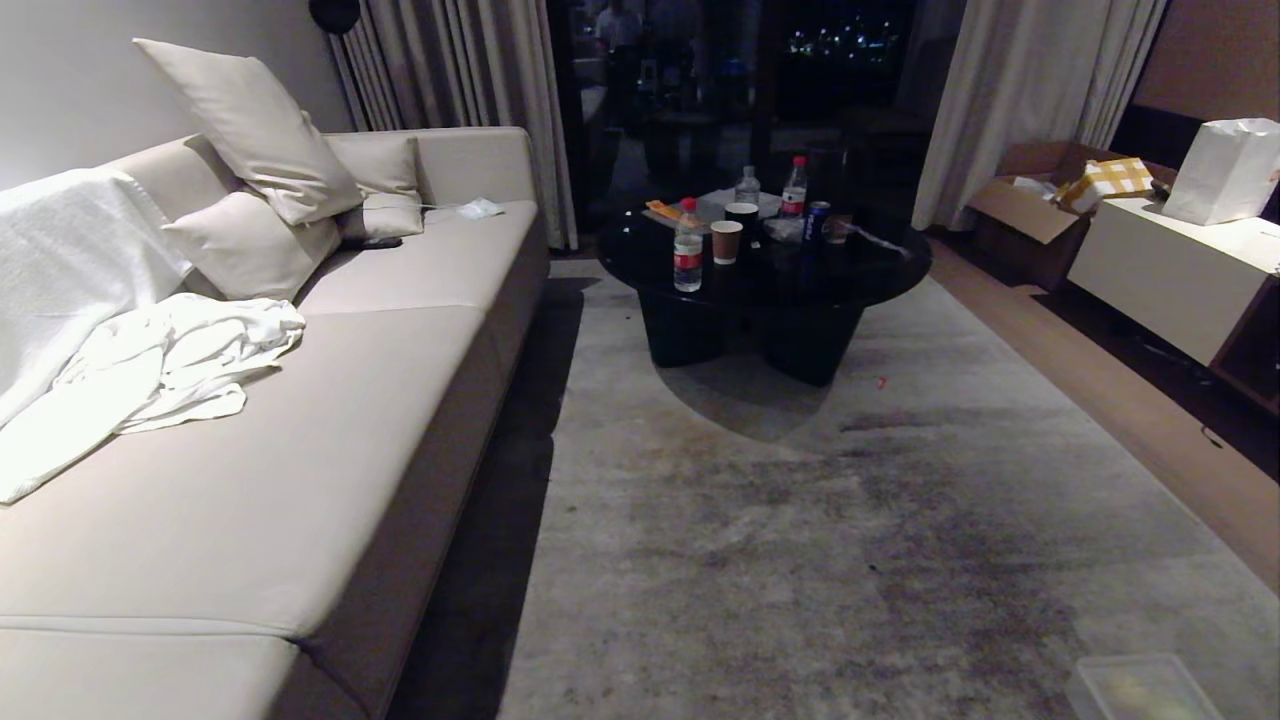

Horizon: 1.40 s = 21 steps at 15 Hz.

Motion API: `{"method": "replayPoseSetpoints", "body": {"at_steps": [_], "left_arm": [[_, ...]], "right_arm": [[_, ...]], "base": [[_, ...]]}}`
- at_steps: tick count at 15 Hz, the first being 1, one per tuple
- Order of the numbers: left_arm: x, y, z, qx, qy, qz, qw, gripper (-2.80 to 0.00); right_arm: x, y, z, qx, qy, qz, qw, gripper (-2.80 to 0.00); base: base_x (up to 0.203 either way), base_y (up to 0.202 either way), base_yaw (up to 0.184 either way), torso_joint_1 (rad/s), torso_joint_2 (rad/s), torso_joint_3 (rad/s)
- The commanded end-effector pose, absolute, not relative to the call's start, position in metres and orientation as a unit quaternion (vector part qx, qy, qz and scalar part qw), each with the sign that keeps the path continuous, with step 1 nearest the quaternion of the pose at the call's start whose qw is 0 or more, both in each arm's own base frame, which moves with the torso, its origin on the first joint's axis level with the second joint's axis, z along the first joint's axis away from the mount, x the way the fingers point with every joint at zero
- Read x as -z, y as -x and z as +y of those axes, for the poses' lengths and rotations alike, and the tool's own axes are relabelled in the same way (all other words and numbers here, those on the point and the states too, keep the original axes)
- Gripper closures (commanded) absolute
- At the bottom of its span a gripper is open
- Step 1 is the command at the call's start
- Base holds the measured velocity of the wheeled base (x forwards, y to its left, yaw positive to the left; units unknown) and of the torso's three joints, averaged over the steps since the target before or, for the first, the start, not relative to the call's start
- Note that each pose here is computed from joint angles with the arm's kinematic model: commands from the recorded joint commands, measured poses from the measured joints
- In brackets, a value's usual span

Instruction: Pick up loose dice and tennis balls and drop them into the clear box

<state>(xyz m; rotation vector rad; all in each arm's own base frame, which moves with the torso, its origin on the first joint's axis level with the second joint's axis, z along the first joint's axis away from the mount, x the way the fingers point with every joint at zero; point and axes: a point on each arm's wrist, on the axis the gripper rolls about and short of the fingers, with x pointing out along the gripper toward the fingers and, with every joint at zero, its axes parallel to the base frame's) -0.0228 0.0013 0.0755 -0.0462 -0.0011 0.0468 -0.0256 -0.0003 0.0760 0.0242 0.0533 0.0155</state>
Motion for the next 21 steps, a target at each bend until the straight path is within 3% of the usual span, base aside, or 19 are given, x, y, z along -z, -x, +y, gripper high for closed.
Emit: {"method": "replayPoseSetpoints", "body": {"at_steps": [1,4,21], "left_arm": [[-0.0752,0.0226,0.0013,-0.024,0.023,0.001,0.999,0.0],[-0.0752,0.0226,0.0014,-0.026,0.028,0.0,0.999,0.0],[-0.0752,0.0226,0.0014,-0.025,0.029,0.0,0.999,0.0]], "right_arm": [[-0.0758,0.0255,-0.0003,-0.008,-0.012,0.028,1.0,0.0],[-0.0762,0.0256,-0.0003,-0.008,-0.012,0.027,1.0,0.0],[-0.076,0.0255,-0.0003,-0.008,-0.009,0.027,1.0,0.0]], "base": [[-0.188,0.0,0.003,0.001,0.0,0.002],[-0.135,0.0,-0.001,0.001,0.0,0.002],[0.0,0.0,0.0,0.0,0.0,0.0]]}}
